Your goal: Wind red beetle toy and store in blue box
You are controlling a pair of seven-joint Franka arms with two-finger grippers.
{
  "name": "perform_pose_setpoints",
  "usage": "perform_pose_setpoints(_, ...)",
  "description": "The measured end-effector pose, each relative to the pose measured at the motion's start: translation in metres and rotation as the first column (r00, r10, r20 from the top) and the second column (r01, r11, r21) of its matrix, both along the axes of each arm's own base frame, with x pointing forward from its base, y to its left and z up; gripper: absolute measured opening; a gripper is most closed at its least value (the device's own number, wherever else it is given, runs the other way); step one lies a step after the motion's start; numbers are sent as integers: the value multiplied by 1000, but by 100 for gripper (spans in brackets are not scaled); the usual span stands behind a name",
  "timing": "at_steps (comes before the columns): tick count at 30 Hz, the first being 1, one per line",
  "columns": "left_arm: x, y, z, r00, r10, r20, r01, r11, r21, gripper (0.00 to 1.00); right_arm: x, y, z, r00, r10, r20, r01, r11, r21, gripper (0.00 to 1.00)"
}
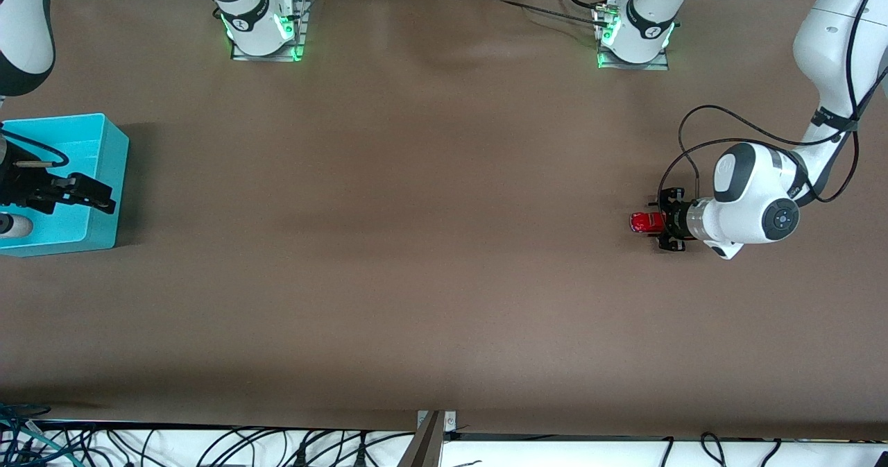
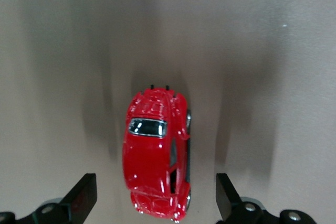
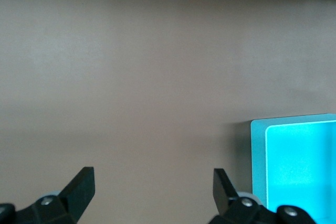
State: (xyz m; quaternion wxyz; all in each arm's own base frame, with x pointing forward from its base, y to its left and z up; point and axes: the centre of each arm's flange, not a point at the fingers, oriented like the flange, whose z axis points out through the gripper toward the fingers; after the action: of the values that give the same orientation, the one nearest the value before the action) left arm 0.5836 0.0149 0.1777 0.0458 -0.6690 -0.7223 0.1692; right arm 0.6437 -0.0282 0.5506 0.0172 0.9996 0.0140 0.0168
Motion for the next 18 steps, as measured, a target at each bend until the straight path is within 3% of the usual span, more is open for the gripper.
perform_pose_setpoints(18, 3, -31, 11, 1000, 17, 14, -17, 1000, -11, 47, 0, 0, 0, 1000, 0, 0, 0, 1000, 0, 100)
